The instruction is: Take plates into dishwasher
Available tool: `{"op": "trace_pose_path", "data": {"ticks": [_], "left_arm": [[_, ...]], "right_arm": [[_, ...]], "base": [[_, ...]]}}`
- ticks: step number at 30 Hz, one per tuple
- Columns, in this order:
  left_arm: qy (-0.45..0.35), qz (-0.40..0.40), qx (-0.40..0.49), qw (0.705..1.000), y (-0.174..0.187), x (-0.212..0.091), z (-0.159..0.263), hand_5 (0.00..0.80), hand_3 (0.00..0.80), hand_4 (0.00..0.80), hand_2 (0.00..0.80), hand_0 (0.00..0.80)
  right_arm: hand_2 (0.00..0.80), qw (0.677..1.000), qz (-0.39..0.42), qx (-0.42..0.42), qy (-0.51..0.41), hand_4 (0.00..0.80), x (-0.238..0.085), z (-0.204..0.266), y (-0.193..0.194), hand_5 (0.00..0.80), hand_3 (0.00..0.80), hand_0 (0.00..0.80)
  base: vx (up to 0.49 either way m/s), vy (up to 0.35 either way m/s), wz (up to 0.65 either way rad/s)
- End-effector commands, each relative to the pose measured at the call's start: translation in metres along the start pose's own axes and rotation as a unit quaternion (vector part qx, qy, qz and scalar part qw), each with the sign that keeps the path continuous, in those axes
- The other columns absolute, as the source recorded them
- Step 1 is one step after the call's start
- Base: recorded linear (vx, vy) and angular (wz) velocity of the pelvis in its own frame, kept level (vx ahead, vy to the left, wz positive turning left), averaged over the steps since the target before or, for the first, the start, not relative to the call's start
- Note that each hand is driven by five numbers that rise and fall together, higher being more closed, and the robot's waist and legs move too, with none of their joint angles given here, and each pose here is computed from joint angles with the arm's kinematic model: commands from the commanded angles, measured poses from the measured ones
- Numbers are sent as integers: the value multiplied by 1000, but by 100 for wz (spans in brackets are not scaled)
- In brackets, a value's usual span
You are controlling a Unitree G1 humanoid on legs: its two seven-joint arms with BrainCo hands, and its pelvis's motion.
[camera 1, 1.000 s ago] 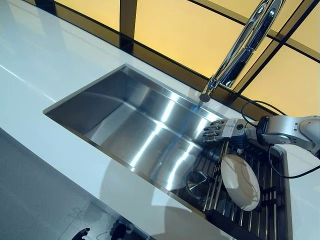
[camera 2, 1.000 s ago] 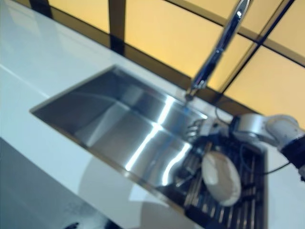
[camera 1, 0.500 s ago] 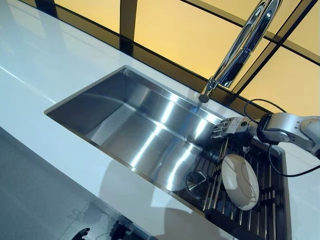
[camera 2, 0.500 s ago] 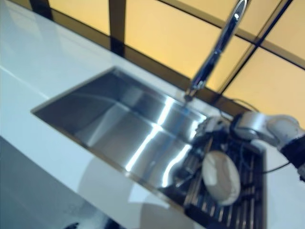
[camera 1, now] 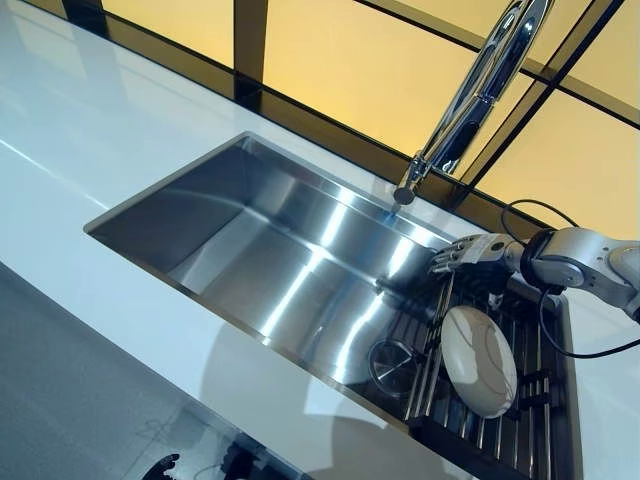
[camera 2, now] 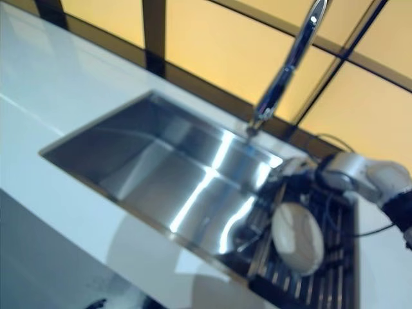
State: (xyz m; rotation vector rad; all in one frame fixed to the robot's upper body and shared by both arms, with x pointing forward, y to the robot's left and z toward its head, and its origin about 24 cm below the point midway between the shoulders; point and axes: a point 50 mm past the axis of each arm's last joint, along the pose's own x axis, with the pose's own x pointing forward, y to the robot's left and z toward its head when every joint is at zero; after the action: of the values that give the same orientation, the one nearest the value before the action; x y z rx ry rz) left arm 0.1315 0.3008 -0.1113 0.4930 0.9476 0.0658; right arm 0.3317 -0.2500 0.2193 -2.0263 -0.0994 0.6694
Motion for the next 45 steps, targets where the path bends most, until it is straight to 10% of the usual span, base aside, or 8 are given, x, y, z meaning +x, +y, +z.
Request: {"op": "trace_pose_path", "data": {"ticks": [1,29,45], "left_arm": [[-3,-8,-9,1000,-10,-2,-3,0,0,0,0,0],[14,-8,-20,1000,-15,-2,-11,0,0,0,0,0],[-1,-6,-3,1000,-9,1,-1,0,0,0,0,0]], "right_arm": [[0,992,-30,106,62,0,-9,-22,-6,0,0,0],[0,995,57,75,14,0,-14,-5,33,0,0,0],[0,934,114,337,27,0,5,-7,60,0,0,0]], "base": [[-16,35,-9],[-3,10,-2],[-1,-4,0]]}}
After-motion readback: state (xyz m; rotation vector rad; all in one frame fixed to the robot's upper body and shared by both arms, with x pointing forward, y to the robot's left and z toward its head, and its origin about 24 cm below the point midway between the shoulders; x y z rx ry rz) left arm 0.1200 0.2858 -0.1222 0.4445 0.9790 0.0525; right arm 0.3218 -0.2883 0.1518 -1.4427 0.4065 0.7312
